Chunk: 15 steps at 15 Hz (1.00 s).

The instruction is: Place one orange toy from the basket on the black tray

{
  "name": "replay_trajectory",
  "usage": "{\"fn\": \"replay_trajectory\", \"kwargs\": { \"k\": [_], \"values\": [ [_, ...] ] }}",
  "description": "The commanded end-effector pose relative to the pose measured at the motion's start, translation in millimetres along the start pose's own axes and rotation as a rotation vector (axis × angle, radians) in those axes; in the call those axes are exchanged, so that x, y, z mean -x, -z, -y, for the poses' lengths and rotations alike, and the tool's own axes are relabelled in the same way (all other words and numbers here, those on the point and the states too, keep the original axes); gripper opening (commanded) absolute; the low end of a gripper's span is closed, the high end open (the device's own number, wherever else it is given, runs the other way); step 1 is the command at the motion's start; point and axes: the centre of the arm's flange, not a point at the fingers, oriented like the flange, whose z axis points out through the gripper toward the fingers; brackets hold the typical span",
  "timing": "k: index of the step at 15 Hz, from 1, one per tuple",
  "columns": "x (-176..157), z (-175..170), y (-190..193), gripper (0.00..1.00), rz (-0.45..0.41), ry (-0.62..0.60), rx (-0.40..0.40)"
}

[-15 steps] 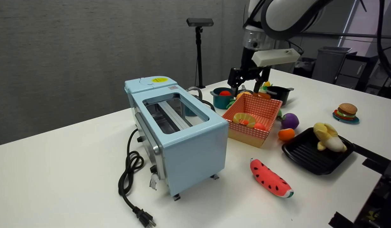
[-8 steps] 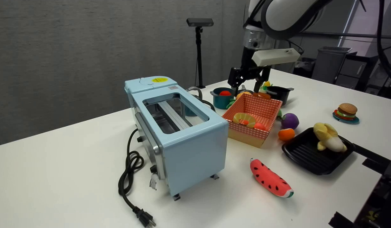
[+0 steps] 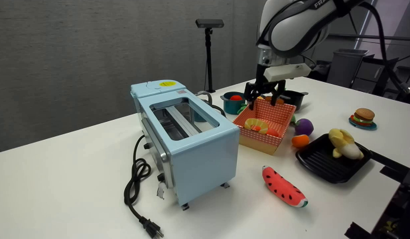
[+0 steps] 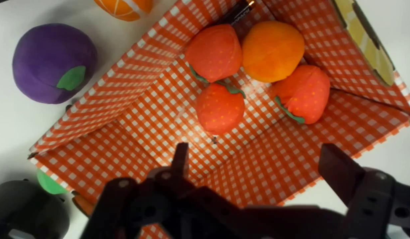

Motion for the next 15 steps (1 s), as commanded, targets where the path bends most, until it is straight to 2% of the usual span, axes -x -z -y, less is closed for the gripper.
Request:
{"fn": "replay_trajectory", "kwargs": {
  "k": [1,7,11,15],
  "values": [
    [-26.3,3.5,-20.6,1.00,0.054,-0.026,0.020],
    [-35.6,13.9,-53.8,1.00,0.123,-0.020,0.065],
    [-25.8,24.7,-80.3,1.00,0.176,0.005,0.092],
    [-15.5,30.7,-96.3,1.00,0.189,0.022,0.101]
  ]
}}
